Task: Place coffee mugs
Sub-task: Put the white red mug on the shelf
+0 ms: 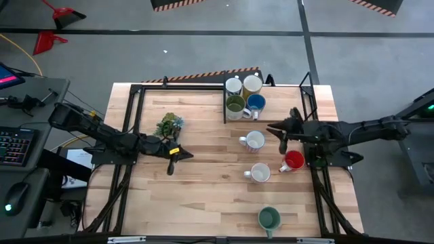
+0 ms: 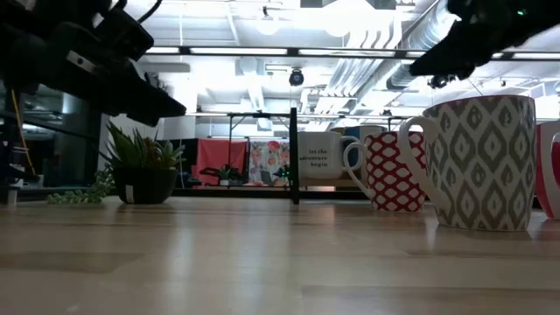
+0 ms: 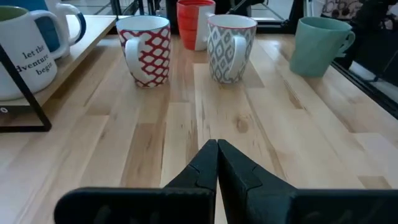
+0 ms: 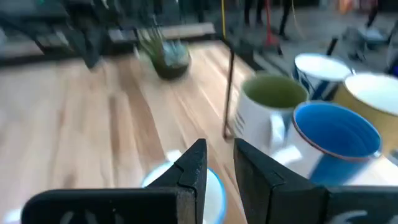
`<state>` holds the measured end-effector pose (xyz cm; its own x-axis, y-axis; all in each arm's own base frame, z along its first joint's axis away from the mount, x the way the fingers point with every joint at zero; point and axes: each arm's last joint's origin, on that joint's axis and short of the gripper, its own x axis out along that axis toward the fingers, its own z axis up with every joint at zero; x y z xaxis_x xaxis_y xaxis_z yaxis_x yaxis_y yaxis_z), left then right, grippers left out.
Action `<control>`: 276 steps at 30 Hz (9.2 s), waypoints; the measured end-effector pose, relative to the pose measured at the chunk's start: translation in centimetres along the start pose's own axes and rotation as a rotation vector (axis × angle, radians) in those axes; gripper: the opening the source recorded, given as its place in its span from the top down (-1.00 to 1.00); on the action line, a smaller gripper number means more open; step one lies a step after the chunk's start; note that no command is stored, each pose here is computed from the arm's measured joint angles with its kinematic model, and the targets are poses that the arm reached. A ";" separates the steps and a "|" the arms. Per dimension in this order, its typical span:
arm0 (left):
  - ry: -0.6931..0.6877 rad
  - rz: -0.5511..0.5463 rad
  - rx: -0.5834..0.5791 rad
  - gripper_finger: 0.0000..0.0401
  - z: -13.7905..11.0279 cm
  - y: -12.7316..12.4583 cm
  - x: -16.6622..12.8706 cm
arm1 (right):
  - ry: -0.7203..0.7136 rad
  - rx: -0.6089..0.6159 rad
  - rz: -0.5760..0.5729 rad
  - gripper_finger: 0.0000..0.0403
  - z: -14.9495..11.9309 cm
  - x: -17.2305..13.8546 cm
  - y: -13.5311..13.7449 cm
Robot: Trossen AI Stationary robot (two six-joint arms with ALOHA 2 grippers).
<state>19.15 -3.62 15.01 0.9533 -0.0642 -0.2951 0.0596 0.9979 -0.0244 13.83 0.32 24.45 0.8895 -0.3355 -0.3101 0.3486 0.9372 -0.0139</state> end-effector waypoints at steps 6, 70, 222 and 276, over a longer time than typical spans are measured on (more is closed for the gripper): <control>0.001 0.007 -0.020 1.00 0.0 0.5 0.1 | 0.291 -0.044 -0.028 0.68 3.1 1.3 -0.6; 0.039 0.011 -0.015 1.00 -0.3 0.6 0.1 | 1.074 -0.020 0.157 0.82 -0.9 16.9 -1.3; 0.136 0.020 -0.111 1.00 -1.3 0.7 0.0 | 0.823 0.710 -0.708 1.00 2.5 10.3 -19.6; 0.149 -0.019 -0.112 1.00 -1.4 0.6 0.0 | 0.678 0.595 -0.674 0.55 4.2 10.2 -19.9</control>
<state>18.76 -3.05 13.70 0.8972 -0.0914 -0.4320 0.0357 0.9901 -0.1354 17.24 -22.21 25.56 0.1848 -0.4649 -0.8659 0.9443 0.3282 0.0254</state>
